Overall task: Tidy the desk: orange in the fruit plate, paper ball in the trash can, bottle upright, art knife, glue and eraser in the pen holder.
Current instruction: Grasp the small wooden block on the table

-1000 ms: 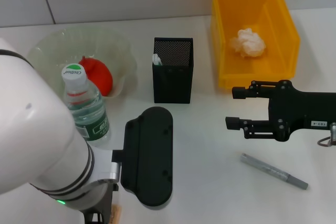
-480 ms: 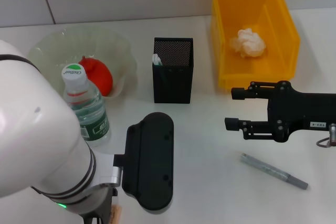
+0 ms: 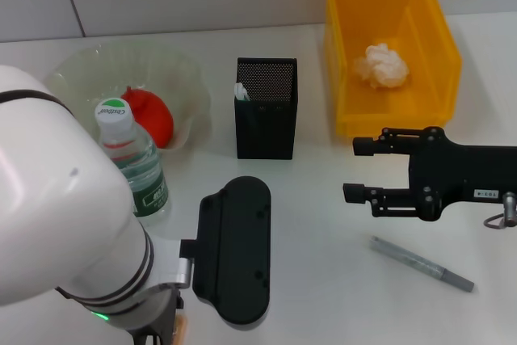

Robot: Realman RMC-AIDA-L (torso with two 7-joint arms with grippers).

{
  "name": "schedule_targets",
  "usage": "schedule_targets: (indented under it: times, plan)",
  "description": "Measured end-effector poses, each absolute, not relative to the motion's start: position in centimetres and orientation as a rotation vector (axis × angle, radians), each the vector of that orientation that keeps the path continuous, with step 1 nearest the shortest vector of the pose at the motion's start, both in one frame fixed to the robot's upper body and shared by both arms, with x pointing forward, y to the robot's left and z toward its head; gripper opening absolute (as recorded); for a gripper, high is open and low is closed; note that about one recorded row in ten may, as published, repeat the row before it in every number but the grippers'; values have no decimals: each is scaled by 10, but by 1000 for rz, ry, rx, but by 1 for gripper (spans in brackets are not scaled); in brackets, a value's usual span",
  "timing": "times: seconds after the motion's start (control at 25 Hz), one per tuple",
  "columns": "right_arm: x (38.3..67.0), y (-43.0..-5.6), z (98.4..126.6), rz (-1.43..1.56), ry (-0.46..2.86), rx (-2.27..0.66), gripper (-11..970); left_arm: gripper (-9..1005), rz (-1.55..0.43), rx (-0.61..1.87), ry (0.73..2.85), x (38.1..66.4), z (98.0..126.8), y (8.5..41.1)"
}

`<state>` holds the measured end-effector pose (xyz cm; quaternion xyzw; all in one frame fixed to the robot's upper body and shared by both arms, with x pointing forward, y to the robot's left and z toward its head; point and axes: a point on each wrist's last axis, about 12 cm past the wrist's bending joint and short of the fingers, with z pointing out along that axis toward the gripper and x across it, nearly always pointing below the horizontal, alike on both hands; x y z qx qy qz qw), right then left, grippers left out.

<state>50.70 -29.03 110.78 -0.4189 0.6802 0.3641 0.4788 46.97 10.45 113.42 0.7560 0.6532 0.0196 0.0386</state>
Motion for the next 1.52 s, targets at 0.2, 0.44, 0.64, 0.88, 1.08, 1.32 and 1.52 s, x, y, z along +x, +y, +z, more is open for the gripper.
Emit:
schedule_targets:
  times: [0.2, 0.44, 0.64, 0.88, 1.08, 1.32, 1.52]
  plan:
    - [507, -290, 1108, 887, 1657, -1026, 711, 648, 60, 2319, 1999, 471, 1133, 104]
    - [508, -290, 1108, 885, 1654, -1028, 711, 648, 71, 2327, 2000, 474, 1130, 104]
    - [508, -290, 1108, 884, 1653, -1028, 711, 648, 80, 2331, 2008, 477, 1127, 105]
    - [508, -290, 1108, 884, 1652, -1029, 711, 649, 80, 2332, 2007, 477, 1127, 105]
    - [509, -289, 1109, 886, 1652, -1029, 711, 649, 82, 2336, 2013, 477, 1126, 105]
    - [509, -289, 1109, 886, 1653, -1029, 711, 649, 83, 2352, 2017, 475, 1128, 106]
    - [509, -289, 1108, 888, 1652, -1027, 711, 649, 42, 2372, 2009, 472, 1132, 102]
